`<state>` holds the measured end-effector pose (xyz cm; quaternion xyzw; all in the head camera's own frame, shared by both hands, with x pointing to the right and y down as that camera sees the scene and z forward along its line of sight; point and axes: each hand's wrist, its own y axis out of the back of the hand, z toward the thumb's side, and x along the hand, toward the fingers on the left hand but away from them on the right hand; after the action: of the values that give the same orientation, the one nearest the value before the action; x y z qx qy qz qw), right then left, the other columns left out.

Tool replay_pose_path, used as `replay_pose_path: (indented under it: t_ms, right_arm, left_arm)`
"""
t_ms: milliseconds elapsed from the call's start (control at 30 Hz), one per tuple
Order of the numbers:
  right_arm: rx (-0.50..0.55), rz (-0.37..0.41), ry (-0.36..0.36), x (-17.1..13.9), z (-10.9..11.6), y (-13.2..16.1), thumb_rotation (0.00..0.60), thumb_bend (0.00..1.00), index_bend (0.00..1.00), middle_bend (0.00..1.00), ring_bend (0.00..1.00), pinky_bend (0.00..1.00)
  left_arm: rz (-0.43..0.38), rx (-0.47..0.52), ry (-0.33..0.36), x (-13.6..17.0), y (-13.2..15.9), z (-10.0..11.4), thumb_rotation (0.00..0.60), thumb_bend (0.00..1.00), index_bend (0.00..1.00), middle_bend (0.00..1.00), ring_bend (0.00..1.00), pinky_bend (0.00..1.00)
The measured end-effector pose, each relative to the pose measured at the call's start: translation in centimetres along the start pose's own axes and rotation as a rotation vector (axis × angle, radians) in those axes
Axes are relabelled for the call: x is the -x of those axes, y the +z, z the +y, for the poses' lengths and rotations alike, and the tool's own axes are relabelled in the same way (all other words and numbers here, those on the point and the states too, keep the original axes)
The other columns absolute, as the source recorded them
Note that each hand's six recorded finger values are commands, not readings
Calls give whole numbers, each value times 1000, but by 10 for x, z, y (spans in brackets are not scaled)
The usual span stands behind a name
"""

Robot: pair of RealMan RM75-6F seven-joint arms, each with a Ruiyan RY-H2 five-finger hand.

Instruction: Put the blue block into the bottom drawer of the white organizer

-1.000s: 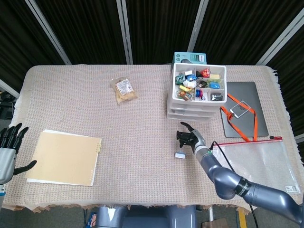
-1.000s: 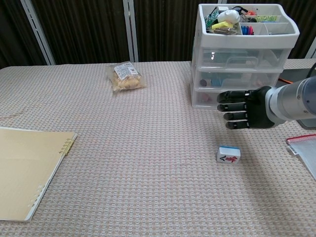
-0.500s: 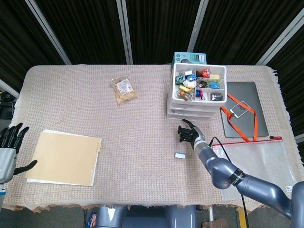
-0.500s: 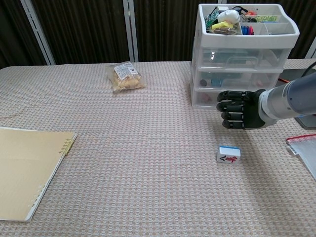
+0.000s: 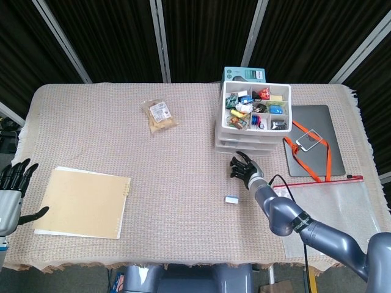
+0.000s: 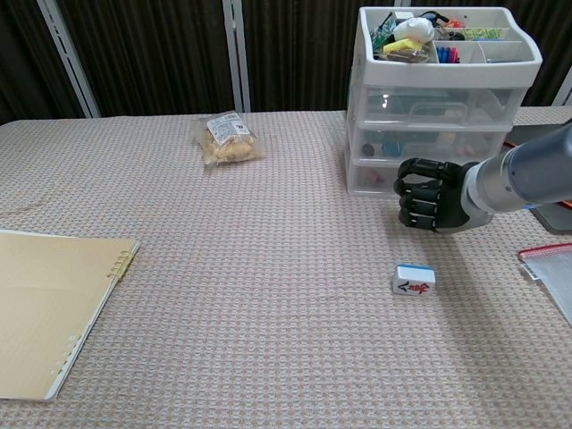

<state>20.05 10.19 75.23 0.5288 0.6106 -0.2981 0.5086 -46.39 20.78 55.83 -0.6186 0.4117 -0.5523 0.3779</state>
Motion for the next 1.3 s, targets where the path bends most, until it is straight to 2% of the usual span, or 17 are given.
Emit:
replay_pose_path:
  t_ms: [167,367,967,1300]
  right_arm:
    - [48,-10,1,2,1,0,600,490,236,710,751,714]
    - [79,-38,17,4,-2,-3,600,490,298,709,751,714]
    - [68,-101,67,-9,-5,-17,600,492,307,710,751,714]
    - [11,-154,117,-30,-13,-42,600,494,307,710,751,714]
  left_arm:
    - [0,2,-8,0,0,0,600,136,66,0,0,0]
    - [0,3,-10,0,0,-1,600,136,66,0,0,0]
    - [2,13,-22,1,1,-1,600,137,67,0,0,0]
    - [1,13,-23,1,1,-1,600,136,67,0,0,0]
